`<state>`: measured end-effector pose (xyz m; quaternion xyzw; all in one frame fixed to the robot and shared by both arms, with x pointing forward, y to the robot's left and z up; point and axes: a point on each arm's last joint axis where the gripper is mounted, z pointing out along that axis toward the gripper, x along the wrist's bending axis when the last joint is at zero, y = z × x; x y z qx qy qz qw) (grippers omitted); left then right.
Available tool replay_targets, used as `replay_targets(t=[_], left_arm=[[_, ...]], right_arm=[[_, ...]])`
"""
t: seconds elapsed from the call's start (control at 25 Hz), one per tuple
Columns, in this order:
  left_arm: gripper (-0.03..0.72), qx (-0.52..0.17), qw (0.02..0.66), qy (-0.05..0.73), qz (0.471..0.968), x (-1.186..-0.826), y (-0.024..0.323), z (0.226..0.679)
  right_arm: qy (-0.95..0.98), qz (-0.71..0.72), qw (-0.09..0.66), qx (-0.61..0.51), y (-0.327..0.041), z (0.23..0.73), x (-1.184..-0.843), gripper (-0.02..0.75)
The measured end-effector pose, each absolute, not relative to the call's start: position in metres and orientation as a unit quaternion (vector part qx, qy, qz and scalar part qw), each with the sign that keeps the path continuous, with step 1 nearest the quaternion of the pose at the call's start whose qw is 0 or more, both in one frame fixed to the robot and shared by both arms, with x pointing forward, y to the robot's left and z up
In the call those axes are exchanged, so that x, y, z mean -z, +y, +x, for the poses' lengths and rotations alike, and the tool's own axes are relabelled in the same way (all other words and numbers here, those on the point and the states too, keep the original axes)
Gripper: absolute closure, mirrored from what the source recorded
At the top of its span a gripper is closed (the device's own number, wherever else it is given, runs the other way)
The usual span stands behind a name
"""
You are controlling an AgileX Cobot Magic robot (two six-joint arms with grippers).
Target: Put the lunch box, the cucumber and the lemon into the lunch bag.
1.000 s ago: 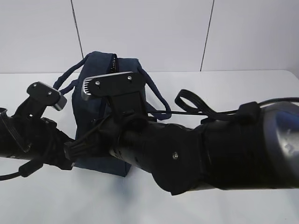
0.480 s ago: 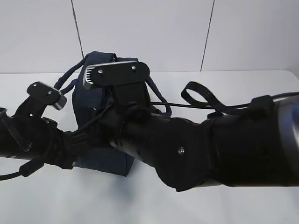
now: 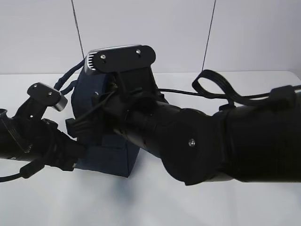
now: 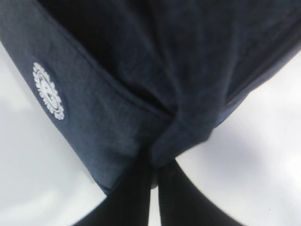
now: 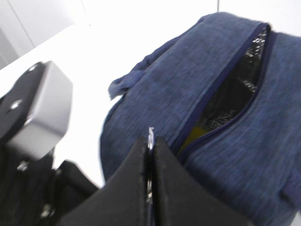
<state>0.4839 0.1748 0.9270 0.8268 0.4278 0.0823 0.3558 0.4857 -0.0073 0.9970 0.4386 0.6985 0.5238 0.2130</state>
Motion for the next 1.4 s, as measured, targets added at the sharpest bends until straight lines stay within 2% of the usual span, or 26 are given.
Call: replay_targets(t=[0.68,1.0,1.4], left_arm=[[0.687,-0.079,0.359,0.428,0.826,-0.927,0.174,0.484],[0.687,-0.078,0.360,0.429,0.825,-0.927,0.174,0.484],[0.687,-0.075,0.362,0.427,0.825,-0.928,0.173,0.483]], right_arm=[[0.666,0.457,0.255,-0.531,-0.029,0.527,-1.017,0.751],[0.672,0.437,0.269,-0.533,-0.011,0.554,-1.014,0.751],[0.668,0.438,0.272,-0.536,-0.014,0.572,-1.024,0.751]])
